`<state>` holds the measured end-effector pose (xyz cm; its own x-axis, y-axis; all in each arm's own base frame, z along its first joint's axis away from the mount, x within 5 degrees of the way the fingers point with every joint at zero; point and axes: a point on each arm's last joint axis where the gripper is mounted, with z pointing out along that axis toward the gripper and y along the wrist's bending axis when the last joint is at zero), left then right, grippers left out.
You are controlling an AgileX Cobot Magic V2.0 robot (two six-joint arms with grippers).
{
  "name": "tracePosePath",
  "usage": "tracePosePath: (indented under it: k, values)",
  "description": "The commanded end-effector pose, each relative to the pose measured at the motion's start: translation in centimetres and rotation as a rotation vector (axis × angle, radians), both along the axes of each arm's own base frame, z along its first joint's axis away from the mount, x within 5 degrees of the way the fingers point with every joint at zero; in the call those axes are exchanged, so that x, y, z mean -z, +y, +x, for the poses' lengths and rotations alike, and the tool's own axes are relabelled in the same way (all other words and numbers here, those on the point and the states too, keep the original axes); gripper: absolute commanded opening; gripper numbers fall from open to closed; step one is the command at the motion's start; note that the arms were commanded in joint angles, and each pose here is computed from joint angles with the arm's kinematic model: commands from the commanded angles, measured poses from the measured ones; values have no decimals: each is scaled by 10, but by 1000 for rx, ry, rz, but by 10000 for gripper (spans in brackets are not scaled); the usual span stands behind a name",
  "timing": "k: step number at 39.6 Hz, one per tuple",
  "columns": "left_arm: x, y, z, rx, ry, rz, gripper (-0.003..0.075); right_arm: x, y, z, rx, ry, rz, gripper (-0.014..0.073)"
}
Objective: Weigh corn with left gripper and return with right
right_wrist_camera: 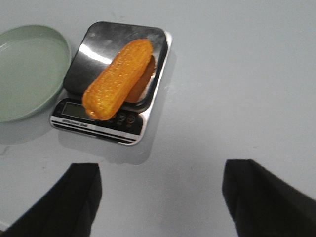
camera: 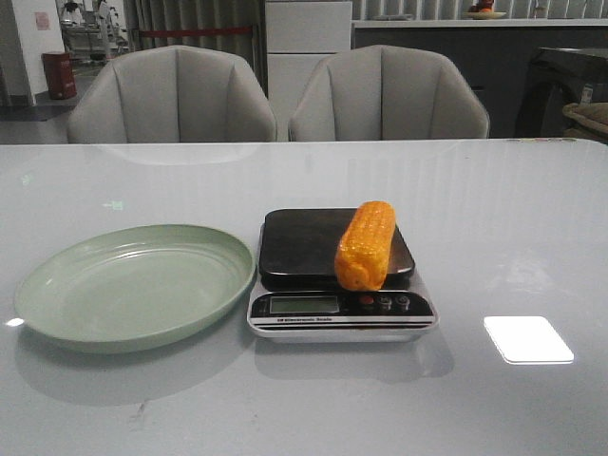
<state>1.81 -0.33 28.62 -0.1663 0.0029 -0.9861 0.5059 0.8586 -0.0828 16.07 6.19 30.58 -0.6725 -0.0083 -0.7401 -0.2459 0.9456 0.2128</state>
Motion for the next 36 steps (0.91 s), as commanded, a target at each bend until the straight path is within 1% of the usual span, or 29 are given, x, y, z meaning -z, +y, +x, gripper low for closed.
tracePosePath:
  k: [1,6,12,18,26,32,36]
  values:
    - [-14,1,-3,5,-91,-57,114,-21,15,23,-16,-26,52,608]
    - [-14,1,-3,5,-91,-57,114,-24,32,51,10,38,101,608]
    - [-14,1,-3,5,-91,-57,114,-28,58,84,-1,98,120,608]
    - [-14,1,-3,5,-91,-57,114,-25,88,110,-8,193,80,608]
    - [-14,1,-3,5,-91,-57,114,-11,118,142,76,278,-4,608]
    - [-14,1,-3,5,-91,-57,114,3,133,163,165,354,19,608]
    - [-14,1,-3,5,-91,-57,114,18,141,174,176,387,-4,608]
